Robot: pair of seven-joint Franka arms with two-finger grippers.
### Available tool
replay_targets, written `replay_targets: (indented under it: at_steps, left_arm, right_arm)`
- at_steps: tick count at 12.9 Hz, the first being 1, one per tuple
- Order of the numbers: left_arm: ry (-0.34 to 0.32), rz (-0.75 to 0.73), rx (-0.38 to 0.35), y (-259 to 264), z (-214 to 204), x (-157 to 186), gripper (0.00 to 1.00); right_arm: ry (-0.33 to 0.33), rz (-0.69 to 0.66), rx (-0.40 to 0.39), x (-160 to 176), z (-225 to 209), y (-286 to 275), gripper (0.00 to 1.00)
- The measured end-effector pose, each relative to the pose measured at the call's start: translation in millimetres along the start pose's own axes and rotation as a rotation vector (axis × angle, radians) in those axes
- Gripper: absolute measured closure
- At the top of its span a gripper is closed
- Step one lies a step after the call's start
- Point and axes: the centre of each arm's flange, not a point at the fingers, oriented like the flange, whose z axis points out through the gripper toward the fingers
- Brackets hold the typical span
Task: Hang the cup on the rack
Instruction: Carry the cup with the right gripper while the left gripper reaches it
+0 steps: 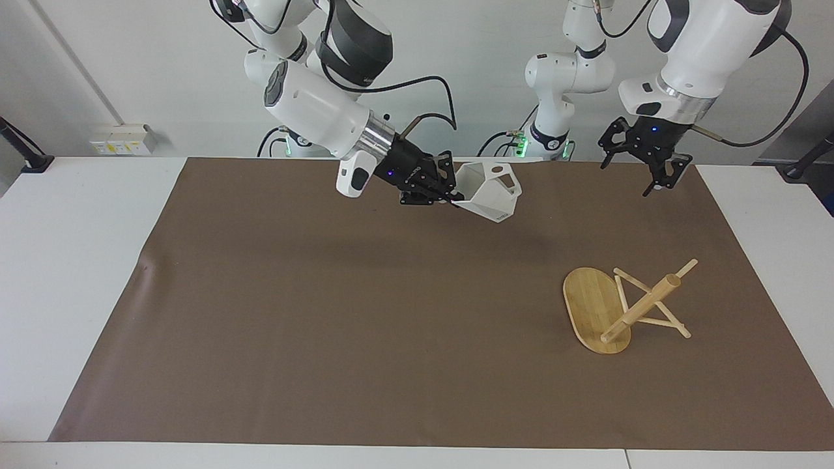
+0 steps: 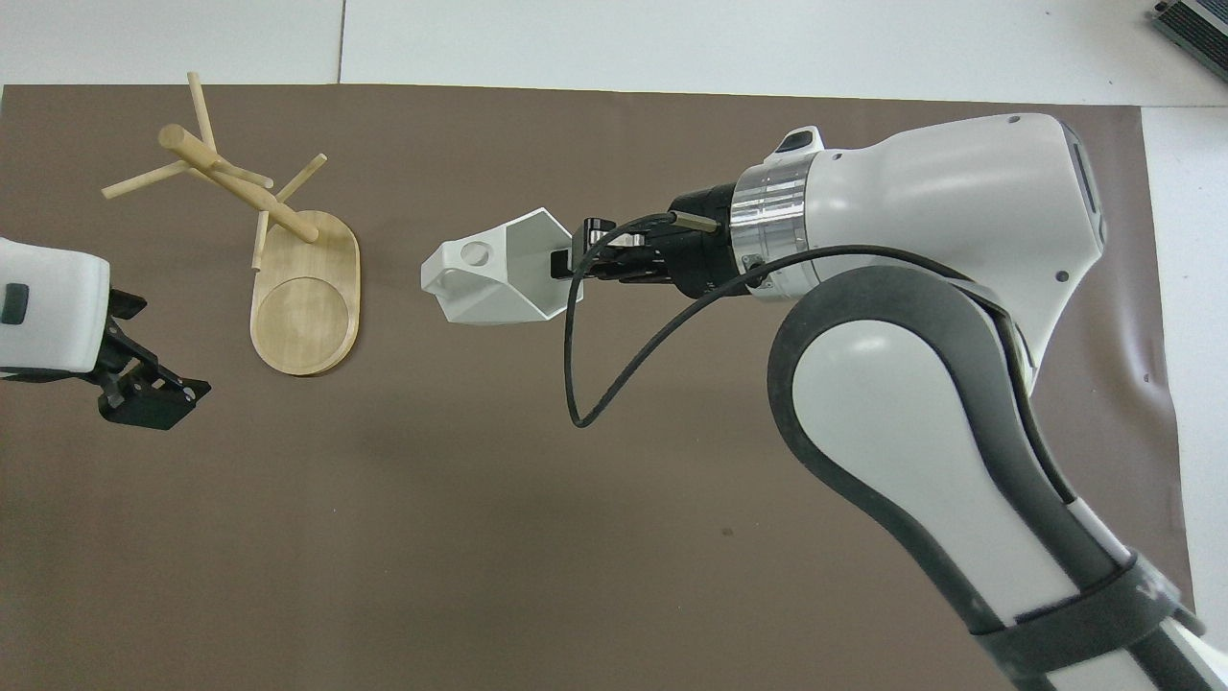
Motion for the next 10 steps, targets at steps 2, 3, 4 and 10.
replay_targets:
  at_steps: [2,3,4,10]
  left_arm:
    - [0.002,0.106,-0.009,18.1,2.4,13.3,0.00]
    - [0.019,0.139,-0.033,29.9,5.2,21.7,0.00]
    - [0.046,0.157,-0.061,39.0,7.1,27.6,0.00]
    - [0.186,0.288,0.011,64.3,12.1,62.9,0.00]
  right_arm:
    - [0.004,0.004,0.003,-1.4,2.8,-2.9,0.96]
    - [0.003,0.002,0.004,-2.6,5.3,-4.4,0.96]
    - [0.000,0.001,0.004,-3.5,7.1,-5.4,0.96]
    - [-0.003,0.018,0.006,-3.9,8.6,-5.7,0.96]
